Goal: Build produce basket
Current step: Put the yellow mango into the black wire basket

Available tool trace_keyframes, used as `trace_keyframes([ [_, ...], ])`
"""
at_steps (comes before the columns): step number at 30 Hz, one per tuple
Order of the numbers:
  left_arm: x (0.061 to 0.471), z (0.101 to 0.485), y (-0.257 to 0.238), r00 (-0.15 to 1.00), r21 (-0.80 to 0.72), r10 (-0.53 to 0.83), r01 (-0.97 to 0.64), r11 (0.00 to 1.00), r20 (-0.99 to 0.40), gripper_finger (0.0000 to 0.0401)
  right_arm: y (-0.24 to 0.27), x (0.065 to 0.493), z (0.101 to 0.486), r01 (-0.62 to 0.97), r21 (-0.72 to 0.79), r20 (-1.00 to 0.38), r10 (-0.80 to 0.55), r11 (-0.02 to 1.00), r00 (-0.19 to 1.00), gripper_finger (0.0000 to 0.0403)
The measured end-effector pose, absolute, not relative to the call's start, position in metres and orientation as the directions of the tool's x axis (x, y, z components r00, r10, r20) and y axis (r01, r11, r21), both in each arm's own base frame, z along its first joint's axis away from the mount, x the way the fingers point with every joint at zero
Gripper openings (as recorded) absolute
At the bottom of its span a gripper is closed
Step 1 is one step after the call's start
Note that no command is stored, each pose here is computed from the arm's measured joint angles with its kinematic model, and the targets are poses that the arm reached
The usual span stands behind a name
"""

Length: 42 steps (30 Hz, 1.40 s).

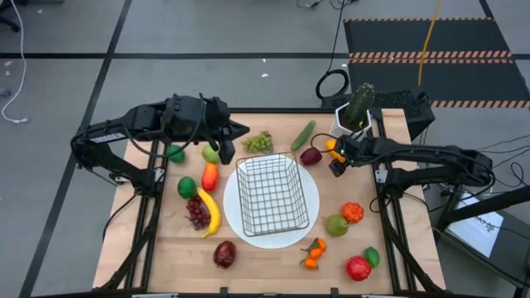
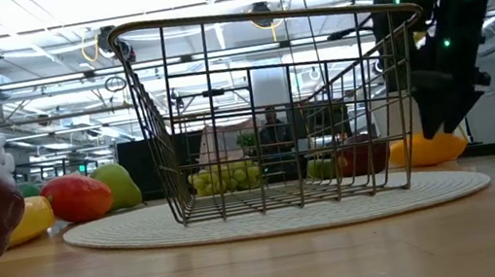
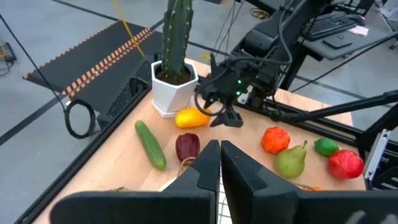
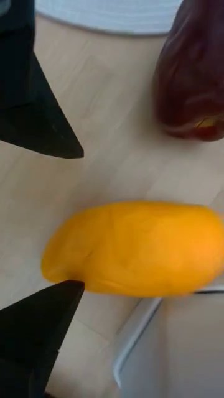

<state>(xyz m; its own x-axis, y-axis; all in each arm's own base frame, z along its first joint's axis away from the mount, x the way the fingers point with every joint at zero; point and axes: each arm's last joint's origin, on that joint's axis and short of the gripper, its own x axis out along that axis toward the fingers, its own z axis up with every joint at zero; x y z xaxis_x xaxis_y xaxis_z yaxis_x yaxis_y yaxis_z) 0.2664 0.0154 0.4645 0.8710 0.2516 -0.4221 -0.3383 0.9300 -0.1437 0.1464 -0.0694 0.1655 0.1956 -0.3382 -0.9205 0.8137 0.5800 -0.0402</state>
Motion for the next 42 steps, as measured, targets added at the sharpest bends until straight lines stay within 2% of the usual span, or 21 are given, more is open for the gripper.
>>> trace_keyframes([
  [11,0.267,0.464,0.017,0.866,-0.141,0.269,-0.355,0.924,-0.422,0.0017,-0.070,0.143,0.153,0.780,-0.095,-0.902,-0.385,0.619,0.196,0.0334],
  [15,0.266,0.464,0.017,0.864,-0.140,0.275,-0.361,0.922,-0.421,0.0017,-0.072,0.146,0.152,0.761,-0.094,-0.884,-0.405,0.642,0.232,0.0329],
  [21,0.266,0.464,0.017,0.864,-0.139,0.276,-0.363,0.921,-0.421,0.0017,-0.071,0.148,0.147,0.740,-0.044,-0.878,-0.380,0.671,0.292,0.0294],
  [33,0.266,0.464,0.017,0.864,-0.141,0.277,-0.364,0.921,-0.421,0.0017,-0.071,0.149,0.145,0.739,-0.027,-0.864,-0.387,0.673,0.321,0.0199],
  [42,0.266,0.464,0.017,0.864,-0.142,0.276,-0.363,0.921,-0.421,0.0017,-0.069,0.150,0.145,0.743,0.073,-0.876,-0.314,0.665,0.367,0.0199],
])
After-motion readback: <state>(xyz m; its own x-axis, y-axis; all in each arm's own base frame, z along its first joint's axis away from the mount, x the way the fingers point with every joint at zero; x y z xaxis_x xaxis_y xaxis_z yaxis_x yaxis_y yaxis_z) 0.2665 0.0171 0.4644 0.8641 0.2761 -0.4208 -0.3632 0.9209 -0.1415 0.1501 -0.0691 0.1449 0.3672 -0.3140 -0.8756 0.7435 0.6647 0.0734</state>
